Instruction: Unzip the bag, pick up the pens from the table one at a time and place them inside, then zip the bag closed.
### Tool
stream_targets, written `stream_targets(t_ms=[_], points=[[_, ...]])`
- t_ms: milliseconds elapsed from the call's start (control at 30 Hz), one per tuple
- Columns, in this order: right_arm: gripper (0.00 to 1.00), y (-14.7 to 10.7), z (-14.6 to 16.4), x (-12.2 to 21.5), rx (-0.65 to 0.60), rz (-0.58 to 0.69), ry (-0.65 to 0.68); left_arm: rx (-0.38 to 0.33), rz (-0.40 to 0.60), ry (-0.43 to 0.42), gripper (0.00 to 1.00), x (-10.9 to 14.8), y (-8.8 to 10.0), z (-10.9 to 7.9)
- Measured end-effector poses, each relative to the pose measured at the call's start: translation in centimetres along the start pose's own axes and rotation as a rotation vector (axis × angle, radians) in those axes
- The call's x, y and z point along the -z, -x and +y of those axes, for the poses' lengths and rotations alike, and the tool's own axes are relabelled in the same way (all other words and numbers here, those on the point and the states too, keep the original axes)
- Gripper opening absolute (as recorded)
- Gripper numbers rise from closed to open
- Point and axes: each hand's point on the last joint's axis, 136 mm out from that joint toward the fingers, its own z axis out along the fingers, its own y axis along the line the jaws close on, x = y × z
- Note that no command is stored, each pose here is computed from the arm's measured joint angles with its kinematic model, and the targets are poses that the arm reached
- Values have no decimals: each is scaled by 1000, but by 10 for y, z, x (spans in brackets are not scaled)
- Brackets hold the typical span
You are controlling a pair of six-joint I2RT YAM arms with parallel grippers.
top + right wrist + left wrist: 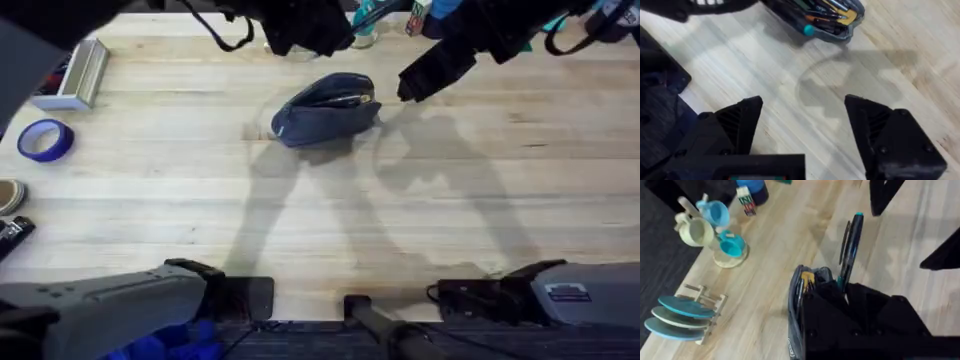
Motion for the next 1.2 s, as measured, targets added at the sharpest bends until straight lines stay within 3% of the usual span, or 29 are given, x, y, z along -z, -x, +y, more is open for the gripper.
stream_targets(t_ms=[767, 1200], points=[[996, 0, 0, 0, 0, 0, 0, 122, 235, -36, 41, -68, -75, 26], [996, 0, 0, 0, 1, 0, 0, 144, 286, -37, 41, -78, -91, 29]])
